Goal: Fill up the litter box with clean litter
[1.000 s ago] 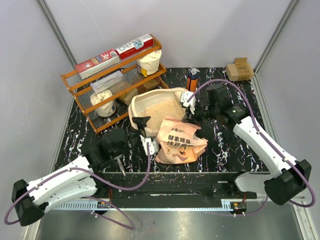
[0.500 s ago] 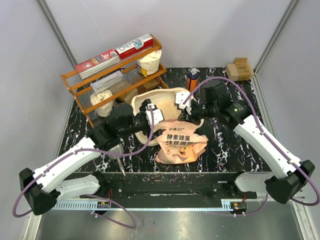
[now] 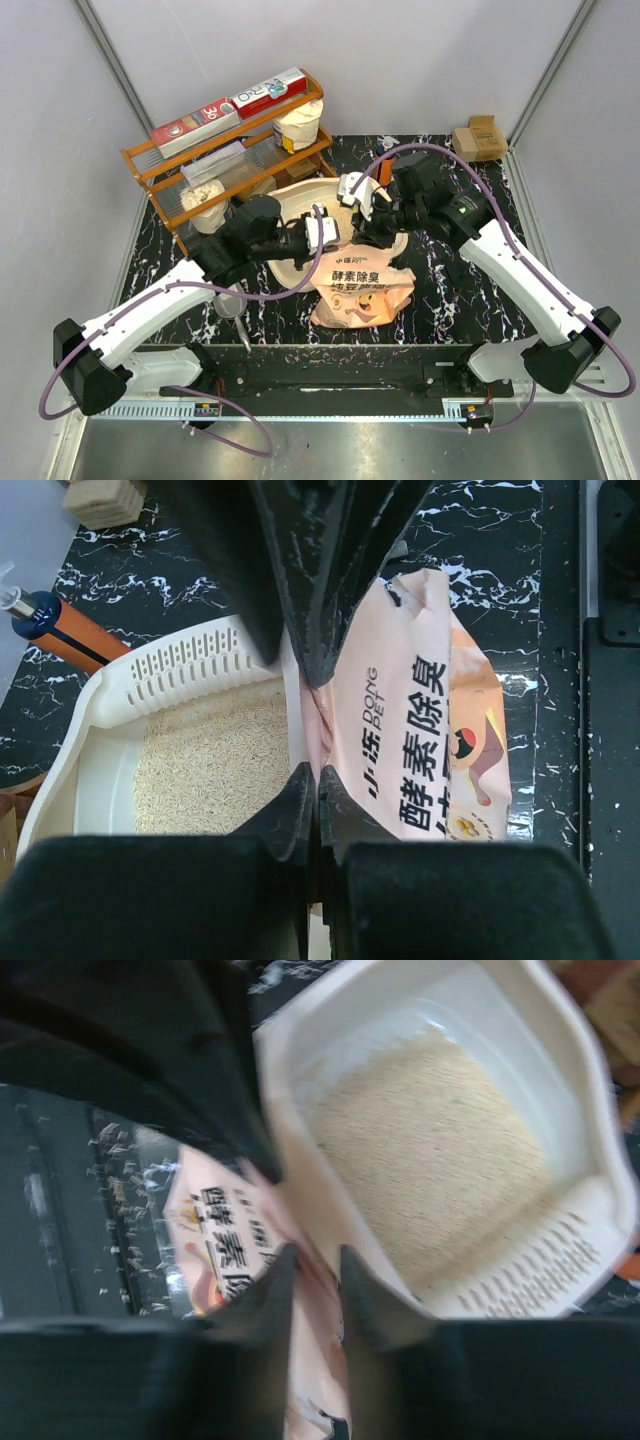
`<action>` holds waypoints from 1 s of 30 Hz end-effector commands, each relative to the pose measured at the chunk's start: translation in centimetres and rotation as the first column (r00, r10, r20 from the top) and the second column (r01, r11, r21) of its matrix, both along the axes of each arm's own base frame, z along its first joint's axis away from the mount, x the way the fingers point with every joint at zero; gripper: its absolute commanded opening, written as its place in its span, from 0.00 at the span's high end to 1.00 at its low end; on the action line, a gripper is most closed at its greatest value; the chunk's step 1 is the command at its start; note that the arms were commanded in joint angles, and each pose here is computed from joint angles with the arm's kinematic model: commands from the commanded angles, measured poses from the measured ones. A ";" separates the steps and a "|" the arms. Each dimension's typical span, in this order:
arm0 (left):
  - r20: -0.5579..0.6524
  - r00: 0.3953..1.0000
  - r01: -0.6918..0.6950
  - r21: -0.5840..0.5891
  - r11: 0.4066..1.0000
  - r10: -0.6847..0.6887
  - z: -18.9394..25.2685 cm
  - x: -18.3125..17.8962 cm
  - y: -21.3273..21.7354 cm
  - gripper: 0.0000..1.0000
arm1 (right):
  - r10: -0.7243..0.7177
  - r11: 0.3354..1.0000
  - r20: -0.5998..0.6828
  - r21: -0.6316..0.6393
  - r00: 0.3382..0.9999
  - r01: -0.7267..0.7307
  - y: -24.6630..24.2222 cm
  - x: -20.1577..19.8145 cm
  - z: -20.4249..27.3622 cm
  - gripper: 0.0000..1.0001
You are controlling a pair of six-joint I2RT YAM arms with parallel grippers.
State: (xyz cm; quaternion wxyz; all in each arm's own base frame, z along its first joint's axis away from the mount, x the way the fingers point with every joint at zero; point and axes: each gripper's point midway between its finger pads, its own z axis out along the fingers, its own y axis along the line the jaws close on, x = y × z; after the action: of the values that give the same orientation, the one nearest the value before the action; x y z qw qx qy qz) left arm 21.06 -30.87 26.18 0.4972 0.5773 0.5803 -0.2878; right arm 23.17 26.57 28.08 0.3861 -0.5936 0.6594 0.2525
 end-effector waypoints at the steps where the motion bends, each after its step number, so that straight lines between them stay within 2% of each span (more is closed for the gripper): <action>1: 0.005 0.998 0.069 -0.096 0.993 -0.069 3.5 -2.2 -0.1 1.00 | -0.431 0.901 0.035 0.074 0.902 0.428 -2.6 4.9 5.1 0.48; 3: 0.022 0.999 0.042 -0.155 0.987 -0.039 4.9 -2.4 0.3 1.00 | -0.579 0.810 -0.024 0.100 0.815 0.578 -4.9 6.2 6.1 0.19; 5: 0.034 0.999 0.014 -0.184 0.983 -0.008 5.6 -2.3 0.8 1.00 | -0.651 0.753 -0.070 0.069 0.756 0.655 -7.6 6.9 5.8 0.13; 7: 0.060 0.998 -0.005 -0.205 0.979 0.018 6.4 -2.3 1.4 1.00 | -0.643 0.760 -0.148 0.006 0.752 0.650 -7.9 6.4 4.1 0.10; 10: 0.069 0.997 -0.022 -0.201 0.979 0.036 6.6 -2.0 1.8 1.00 | -0.582 0.807 -0.257 -0.073 0.771 0.585 -7.4 4.9 2.5 0.10; 13: 0.066 0.995 -0.069 -0.165 0.984 0.080 6.1 -0.7 2.4 1.00 | -0.613 0.783 -0.278 -0.087 0.739 0.616 -7.9 4.4 1.4 0.11; 17: 0.044 0.994 -0.092 -0.174 0.981 0.101 6.6 -0.5 2.8 1.00 | -0.583 0.805 -0.354 -0.132 0.731 0.578 -7.8 2.2 -0.9 0.08; 22: 0.033 0.994 -0.093 -0.187 0.978 0.101 6.8 -0.9 3.0 1.00 | -0.585 0.808 -0.382 -0.190 0.716 0.558 -8.6 0.3 -3.3 0.07; 30: 0.041 0.993 -0.105 -0.192 0.976 0.115 6.0 -0.4 3.0 1.00 | -0.561 0.823 -0.437 -0.198 0.703 0.533 -8.2 -0.9 -3.6 0.07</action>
State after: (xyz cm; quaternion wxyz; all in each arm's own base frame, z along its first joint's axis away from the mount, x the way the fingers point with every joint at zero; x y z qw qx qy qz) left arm 19.68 -28.19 28.13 0.5137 0.5236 0.6052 -0.3093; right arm 23.30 17.87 23.22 0.2476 -0.3015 0.8938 0.2210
